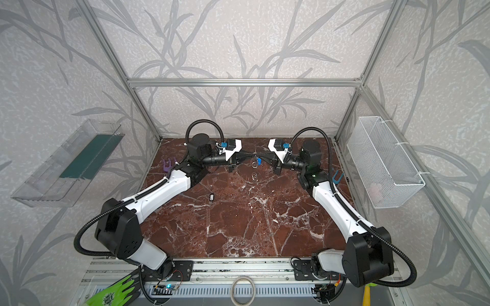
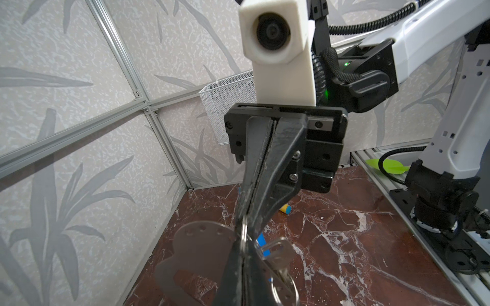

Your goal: Put the keys on the keyring

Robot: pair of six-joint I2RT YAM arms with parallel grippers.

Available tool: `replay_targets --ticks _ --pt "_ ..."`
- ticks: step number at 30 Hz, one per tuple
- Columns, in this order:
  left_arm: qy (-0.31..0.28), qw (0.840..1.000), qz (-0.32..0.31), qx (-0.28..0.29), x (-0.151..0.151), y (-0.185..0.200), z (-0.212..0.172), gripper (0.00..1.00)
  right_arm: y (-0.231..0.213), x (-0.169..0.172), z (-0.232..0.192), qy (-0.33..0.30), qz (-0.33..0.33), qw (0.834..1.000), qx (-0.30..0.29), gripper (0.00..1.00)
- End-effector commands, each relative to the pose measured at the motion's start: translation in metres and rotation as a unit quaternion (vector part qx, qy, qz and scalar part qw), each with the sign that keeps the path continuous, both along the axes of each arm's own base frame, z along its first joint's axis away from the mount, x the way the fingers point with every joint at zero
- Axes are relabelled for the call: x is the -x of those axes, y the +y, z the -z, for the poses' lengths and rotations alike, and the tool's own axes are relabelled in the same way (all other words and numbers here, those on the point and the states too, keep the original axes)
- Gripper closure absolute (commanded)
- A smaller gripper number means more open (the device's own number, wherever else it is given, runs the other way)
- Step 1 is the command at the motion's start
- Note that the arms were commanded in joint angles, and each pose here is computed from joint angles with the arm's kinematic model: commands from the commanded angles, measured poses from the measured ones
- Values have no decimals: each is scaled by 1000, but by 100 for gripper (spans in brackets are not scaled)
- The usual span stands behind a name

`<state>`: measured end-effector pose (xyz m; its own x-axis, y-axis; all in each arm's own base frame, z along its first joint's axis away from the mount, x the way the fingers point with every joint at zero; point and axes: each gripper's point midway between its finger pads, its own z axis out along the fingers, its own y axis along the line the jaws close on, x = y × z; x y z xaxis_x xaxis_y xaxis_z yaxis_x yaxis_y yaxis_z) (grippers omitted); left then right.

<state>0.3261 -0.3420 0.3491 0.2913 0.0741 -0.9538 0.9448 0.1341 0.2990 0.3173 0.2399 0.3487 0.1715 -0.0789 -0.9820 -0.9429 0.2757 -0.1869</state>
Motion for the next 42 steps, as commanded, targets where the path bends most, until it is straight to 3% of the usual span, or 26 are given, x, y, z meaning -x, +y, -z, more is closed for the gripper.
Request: replay_targets --ticks 1,3,5,12,23,42 --pt "-32 999 -30 -26 -10 2 -2 80 -1 7 -15 -5 3 1000 11 100" --pt "-41 997 -48 -48 -14 5 2 69 -2 7 -12 9 9 1000 22 100" --pt "-58 994 -67 -65 -17 9 3 66 -4 6 -9 23 17 999 36 100" --pt "-131 977 -88 -147 -12 14 9 67 -6 2 6 69 37 993 87 100" --pt "-211 950 -101 -209 -3 14 9 68 1 -4 31 127 65 974 174 100" --pt "-197 947 -58 -247 8 5 23 69 10 -5 36 135 62 969 195 100"
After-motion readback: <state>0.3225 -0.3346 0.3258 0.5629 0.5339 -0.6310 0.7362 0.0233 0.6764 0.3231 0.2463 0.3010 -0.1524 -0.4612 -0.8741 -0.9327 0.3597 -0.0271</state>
